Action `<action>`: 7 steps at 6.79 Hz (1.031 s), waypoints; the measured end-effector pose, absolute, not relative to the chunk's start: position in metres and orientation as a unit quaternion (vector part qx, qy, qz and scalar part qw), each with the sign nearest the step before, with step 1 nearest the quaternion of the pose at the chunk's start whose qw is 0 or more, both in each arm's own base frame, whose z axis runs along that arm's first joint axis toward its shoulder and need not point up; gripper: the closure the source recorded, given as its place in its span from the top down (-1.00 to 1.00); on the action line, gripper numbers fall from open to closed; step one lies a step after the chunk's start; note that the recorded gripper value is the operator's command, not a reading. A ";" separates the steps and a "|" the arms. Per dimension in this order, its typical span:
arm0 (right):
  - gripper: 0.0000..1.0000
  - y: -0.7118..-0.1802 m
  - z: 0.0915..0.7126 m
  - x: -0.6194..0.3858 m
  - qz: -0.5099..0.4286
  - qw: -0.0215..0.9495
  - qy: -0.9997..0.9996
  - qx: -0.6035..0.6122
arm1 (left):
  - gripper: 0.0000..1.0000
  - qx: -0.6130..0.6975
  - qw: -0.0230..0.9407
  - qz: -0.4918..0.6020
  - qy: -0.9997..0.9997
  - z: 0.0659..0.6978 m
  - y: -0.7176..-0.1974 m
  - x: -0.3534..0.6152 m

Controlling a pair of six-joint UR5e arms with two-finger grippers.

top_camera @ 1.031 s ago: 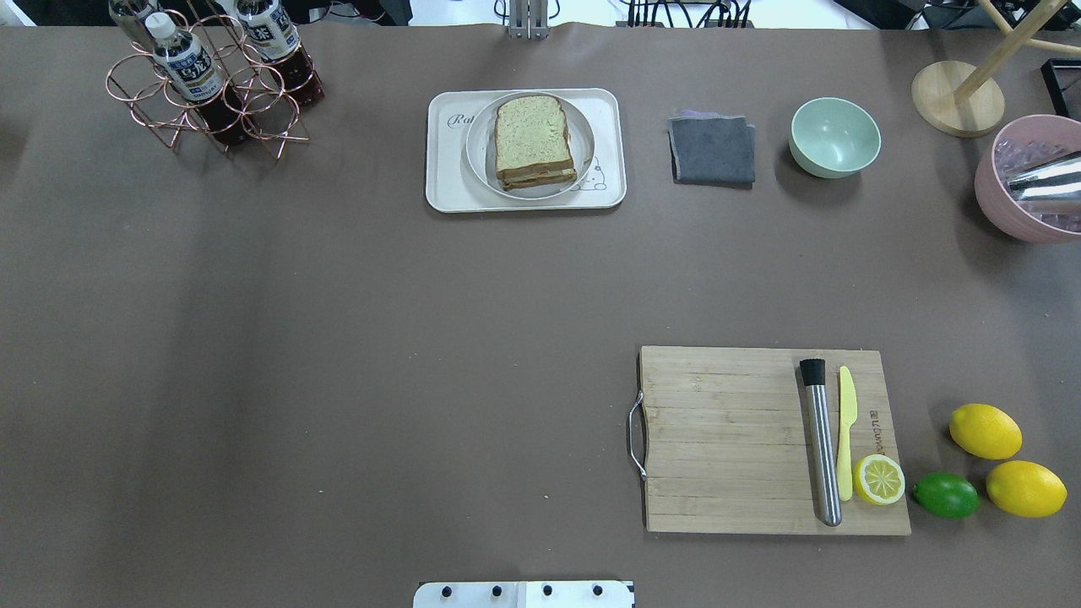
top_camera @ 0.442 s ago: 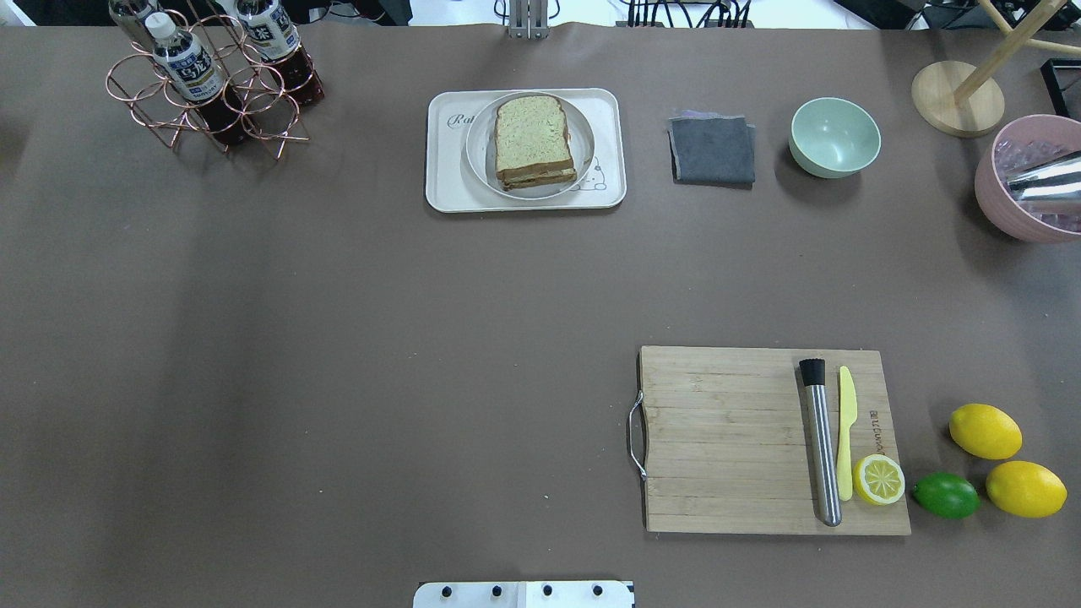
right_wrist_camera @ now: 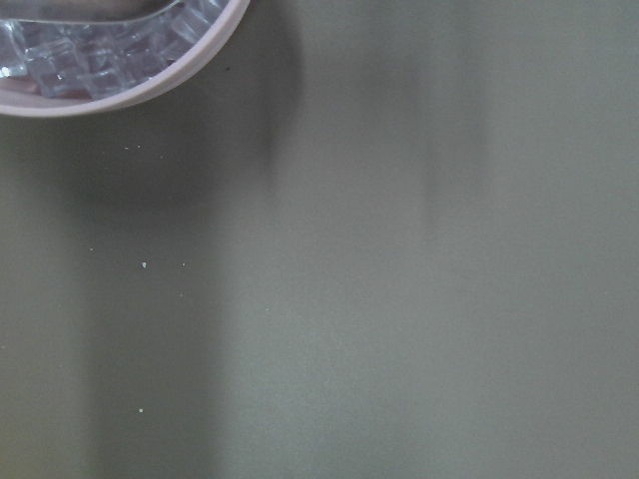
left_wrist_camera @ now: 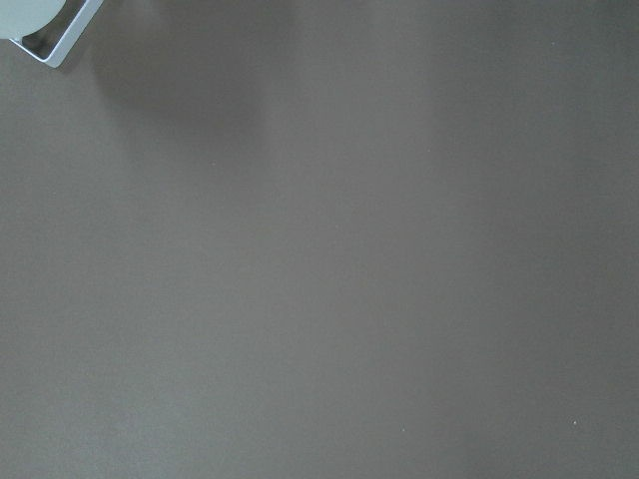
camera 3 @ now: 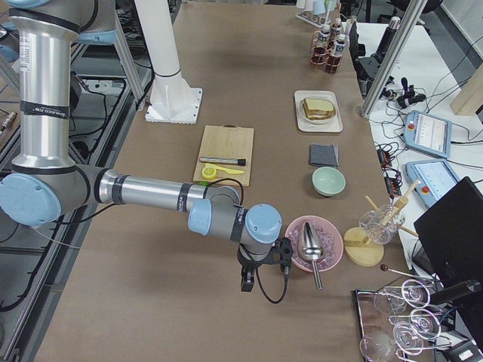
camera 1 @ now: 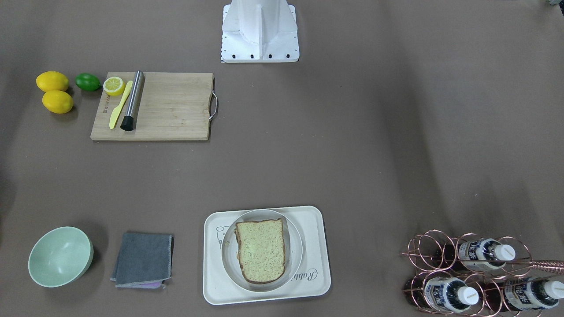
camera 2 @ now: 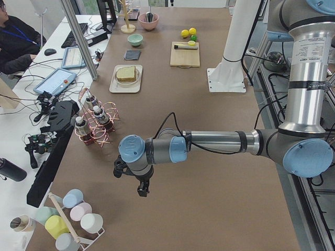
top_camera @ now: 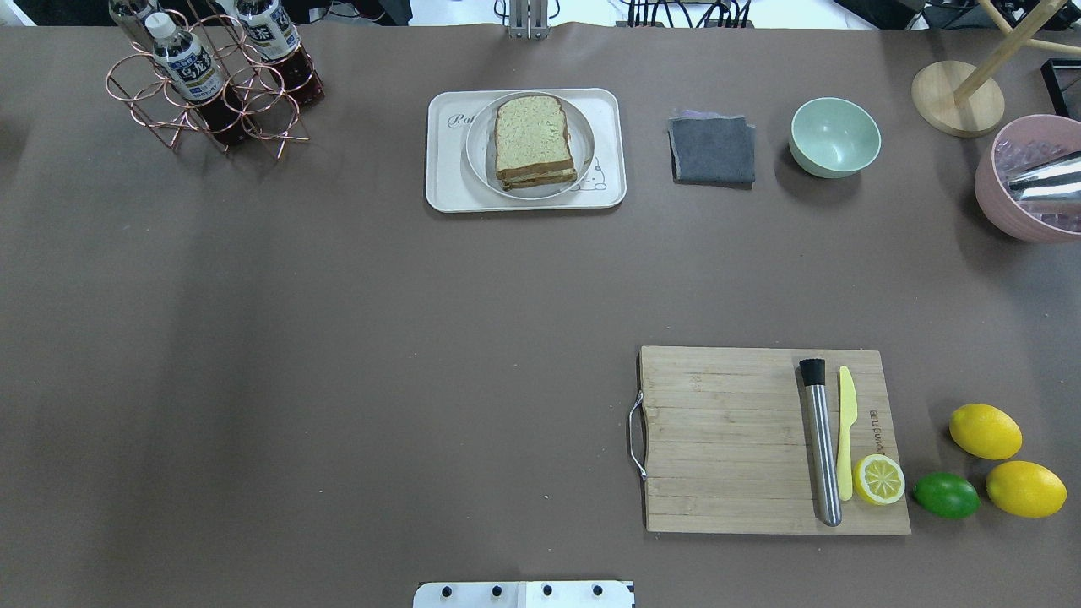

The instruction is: Make sandwich and place on tray

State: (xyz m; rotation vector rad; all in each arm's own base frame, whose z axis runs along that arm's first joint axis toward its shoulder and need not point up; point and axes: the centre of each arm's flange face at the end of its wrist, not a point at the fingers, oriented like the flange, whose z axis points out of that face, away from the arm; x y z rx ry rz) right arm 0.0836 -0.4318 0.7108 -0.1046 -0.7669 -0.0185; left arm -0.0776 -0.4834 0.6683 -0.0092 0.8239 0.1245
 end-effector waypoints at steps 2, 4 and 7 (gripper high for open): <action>1.00 -0.433 0.710 0.083 -0.008 0.924 -0.380 -0.050 | 0.96 -0.005 0.914 0.061 0.401 0.669 -0.483 -0.077; 1.00 -0.438 0.704 0.083 -0.011 0.925 -0.378 -0.044 | 0.96 -0.004 0.914 0.061 0.401 0.668 -0.483 -0.077; 1.00 -0.440 0.701 0.083 -0.013 0.925 -0.378 -0.040 | 0.96 -0.004 0.914 0.061 0.402 0.669 -0.483 -0.077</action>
